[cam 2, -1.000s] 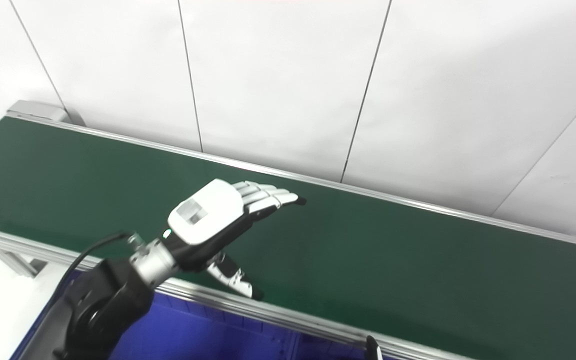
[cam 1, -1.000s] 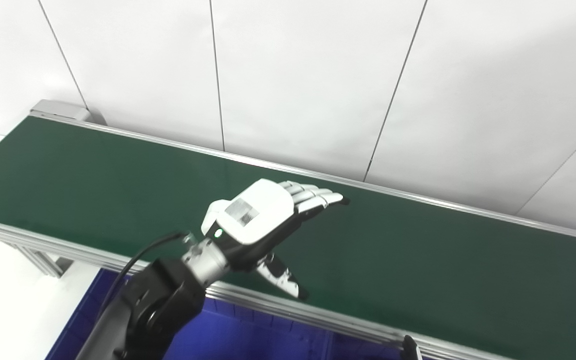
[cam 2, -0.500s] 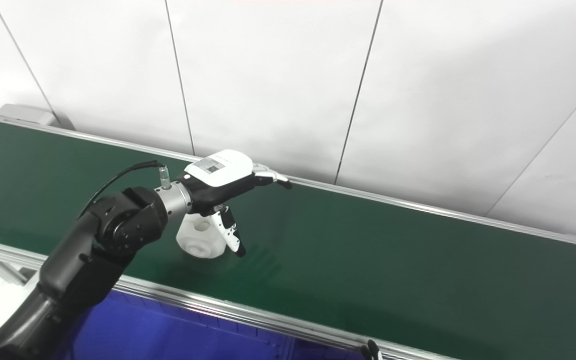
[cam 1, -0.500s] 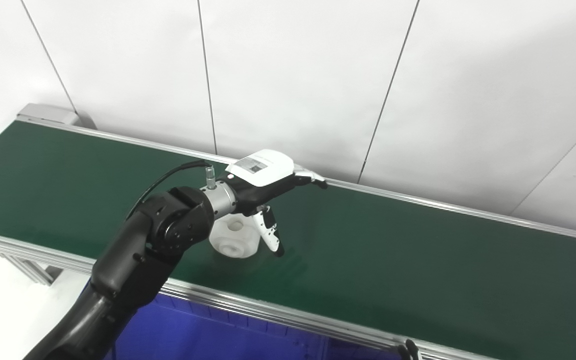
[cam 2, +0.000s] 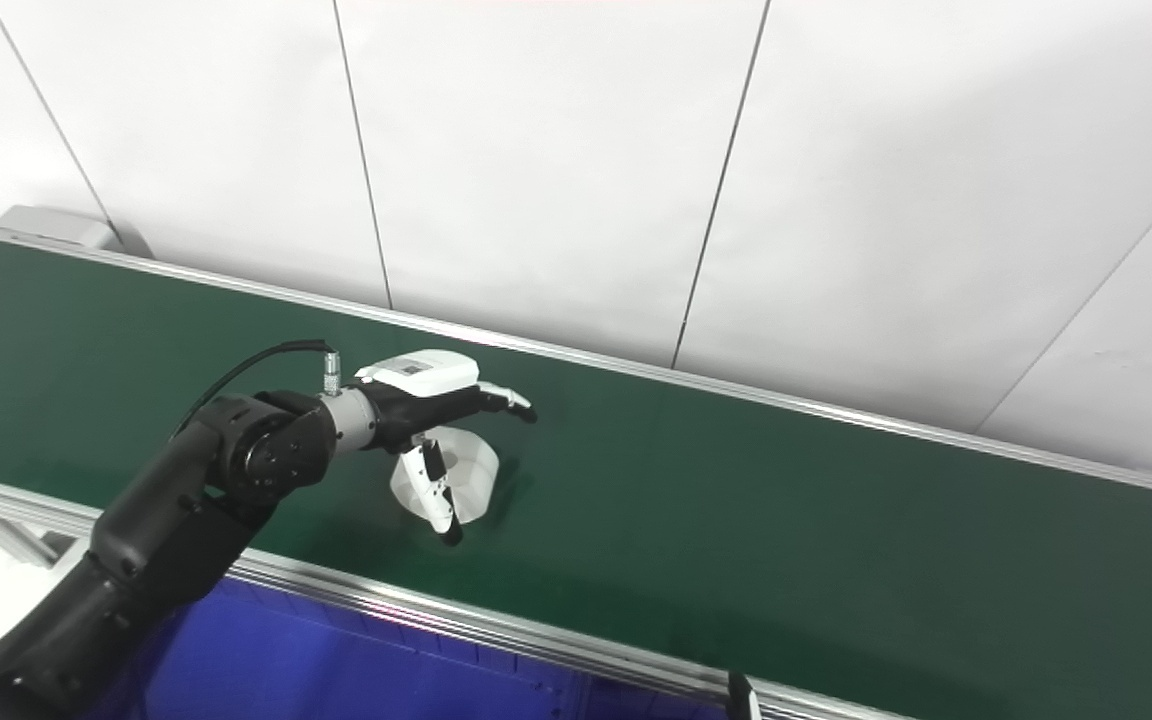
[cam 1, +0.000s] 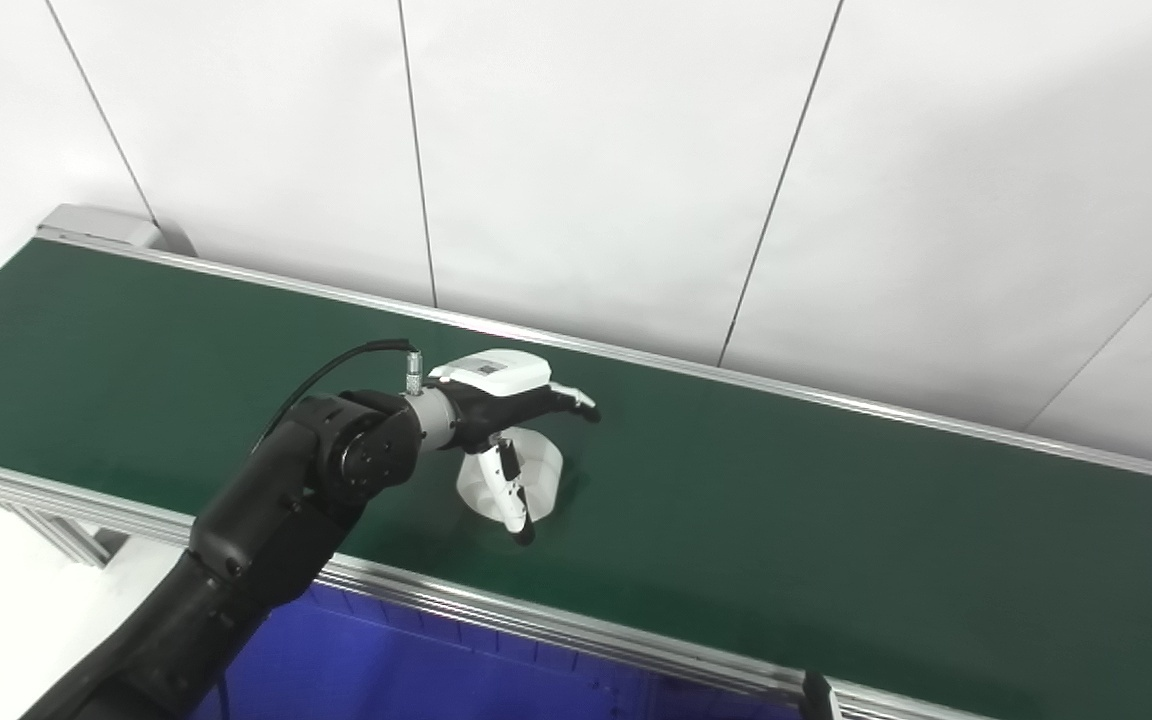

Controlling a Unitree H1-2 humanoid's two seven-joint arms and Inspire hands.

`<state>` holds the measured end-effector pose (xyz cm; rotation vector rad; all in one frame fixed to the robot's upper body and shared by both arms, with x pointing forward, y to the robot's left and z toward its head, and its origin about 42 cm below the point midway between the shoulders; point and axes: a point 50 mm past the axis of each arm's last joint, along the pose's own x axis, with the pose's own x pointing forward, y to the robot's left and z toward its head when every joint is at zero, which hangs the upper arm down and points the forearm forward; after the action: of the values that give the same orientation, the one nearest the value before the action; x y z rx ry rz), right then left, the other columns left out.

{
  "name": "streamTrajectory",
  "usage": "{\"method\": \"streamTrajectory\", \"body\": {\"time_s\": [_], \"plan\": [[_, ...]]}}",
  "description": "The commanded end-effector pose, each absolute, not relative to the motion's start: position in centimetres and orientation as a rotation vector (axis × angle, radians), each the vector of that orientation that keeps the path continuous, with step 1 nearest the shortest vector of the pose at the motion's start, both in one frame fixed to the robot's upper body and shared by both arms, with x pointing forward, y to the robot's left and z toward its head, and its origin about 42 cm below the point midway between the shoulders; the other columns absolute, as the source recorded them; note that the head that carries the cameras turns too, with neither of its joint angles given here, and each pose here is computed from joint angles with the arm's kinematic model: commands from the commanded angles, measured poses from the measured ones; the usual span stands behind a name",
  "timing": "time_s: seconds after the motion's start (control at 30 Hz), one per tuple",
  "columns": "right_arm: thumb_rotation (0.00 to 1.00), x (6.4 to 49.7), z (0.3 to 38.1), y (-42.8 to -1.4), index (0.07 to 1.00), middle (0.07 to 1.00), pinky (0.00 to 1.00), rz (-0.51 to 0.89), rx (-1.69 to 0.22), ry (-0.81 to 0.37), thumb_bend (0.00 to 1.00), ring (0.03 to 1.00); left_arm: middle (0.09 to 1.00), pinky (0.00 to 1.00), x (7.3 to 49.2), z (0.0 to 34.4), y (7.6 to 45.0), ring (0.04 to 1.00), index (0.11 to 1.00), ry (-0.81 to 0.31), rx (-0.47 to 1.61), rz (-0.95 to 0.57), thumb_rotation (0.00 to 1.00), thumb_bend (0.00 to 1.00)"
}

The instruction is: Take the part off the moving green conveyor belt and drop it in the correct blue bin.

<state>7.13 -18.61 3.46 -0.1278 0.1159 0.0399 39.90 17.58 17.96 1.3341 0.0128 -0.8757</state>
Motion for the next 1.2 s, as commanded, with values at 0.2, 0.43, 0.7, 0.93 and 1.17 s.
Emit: {"method": "streamTrajectory", "body": {"time_s": [0.2,0.43,0.7,0.93,1.17], "plan": [[0.98,7.8,4.8,-18.2,1.000,1.000,1.00,0.048,-0.129,0.060,0.88,1.000,0.884,0.78,40.6,17.2,17.2,0.874,0.847,-0.109,1.488,-0.758,0.21,1.00],[0.98,7.7,5.0,-18.2,1.000,1.000,1.00,0.047,-0.127,0.057,0.88,1.000,0.641,0.53,40.1,13.8,16.4,0.583,0.607,-0.273,1.414,-0.598,0.03,0.87],[0.98,7.6,5.2,-18.1,1.000,1.000,1.00,0.048,-0.133,0.053,0.87,1.000,0.526,0.41,38.8,12.0,15.1,0.455,0.463,-0.344,1.225,-0.578,0.00,0.52],[0.99,7.7,5.2,-18.0,1.000,1.000,1.00,0.054,-0.136,0.056,0.87,1.000,0.498,0.34,38.7,12.7,14.4,0.411,0.479,-0.338,1.153,-0.594,0.00,0.52],[0.99,7.9,5.2,-18.0,1.000,1.000,1.00,0.056,-0.140,0.054,0.86,1.000,0.495,0.34,39.2,14.1,14.5,0.416,0.479,-0.351,1.145,-0.598,0.00,0.52]]}}
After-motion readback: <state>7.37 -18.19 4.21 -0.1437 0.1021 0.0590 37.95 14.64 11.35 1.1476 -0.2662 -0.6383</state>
